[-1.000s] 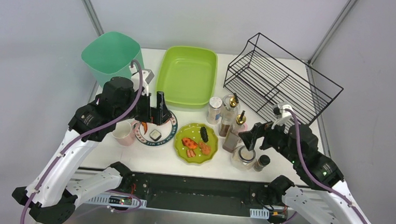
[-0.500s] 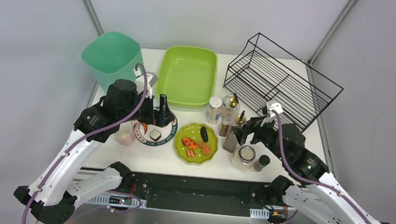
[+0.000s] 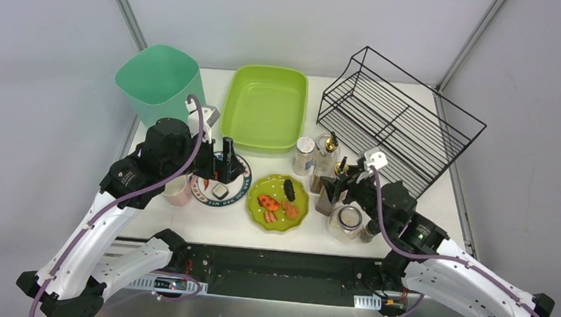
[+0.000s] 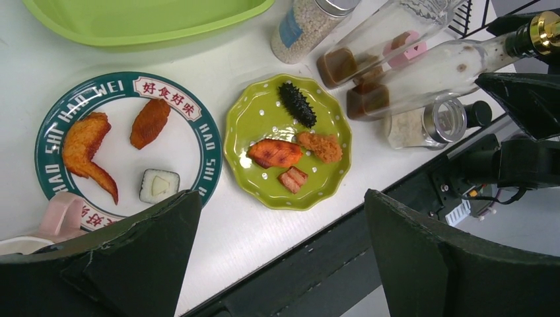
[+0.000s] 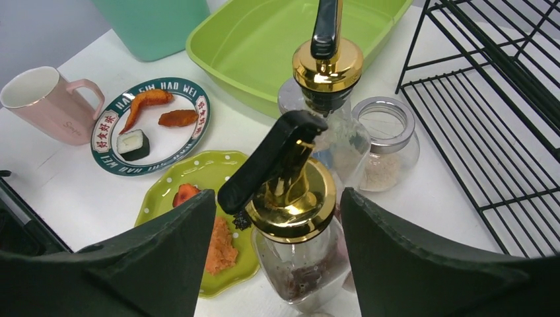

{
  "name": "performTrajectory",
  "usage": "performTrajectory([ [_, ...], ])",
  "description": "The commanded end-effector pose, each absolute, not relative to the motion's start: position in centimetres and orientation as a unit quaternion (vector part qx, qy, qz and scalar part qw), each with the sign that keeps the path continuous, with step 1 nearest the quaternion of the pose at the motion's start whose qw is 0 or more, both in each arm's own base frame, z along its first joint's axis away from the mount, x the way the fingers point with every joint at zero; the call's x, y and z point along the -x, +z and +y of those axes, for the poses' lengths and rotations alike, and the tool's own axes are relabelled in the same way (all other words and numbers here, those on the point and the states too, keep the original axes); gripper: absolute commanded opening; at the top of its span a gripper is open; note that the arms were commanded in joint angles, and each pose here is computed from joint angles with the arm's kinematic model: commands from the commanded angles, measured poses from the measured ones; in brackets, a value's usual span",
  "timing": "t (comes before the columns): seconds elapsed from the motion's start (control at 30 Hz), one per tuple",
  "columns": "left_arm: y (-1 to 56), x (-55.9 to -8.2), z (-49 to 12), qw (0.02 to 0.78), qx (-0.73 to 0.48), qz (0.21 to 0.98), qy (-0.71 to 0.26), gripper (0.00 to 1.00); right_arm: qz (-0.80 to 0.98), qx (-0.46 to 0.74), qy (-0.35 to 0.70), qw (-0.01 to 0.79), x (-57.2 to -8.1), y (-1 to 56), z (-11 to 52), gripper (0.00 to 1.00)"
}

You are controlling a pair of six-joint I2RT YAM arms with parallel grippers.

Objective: Clear the kitchen counter

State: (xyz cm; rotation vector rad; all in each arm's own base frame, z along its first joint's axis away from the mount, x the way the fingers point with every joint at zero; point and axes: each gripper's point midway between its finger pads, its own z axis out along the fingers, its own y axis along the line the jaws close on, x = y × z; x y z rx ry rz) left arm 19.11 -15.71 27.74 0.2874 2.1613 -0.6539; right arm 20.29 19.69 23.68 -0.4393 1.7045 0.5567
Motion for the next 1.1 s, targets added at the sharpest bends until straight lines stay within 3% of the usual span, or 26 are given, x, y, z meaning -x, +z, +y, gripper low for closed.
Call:
performTrajectory([
  [0.0,28.3,-19.7,-15.7,0.441,-0.120,0.851,-0.260,1.00,0.707,0.177,0.237,0.643,-20.8,25.7,19.9,0.69],
  [0.53,28.4,-19.6,-15.3,0.450,-0.121,0.847,-0.256,1.00,0.705,0.171,0.184,0.664,-21.2,25.0,20.1,0.40],
  [0.87,28.1,-19.8,-15.3,0.448,-0.120,0.850,-0.251,1.00,0.696,0.150,0.185,0.678,-21.2,26.0,19.2,0.00],
  [1.07,27.6,-20.0,-15.3,0.444,-0.118,0.853,-0.246,1.00,0.688,0.144,0.210,0.679,-20.6,28.4,19.3,0.00],
])
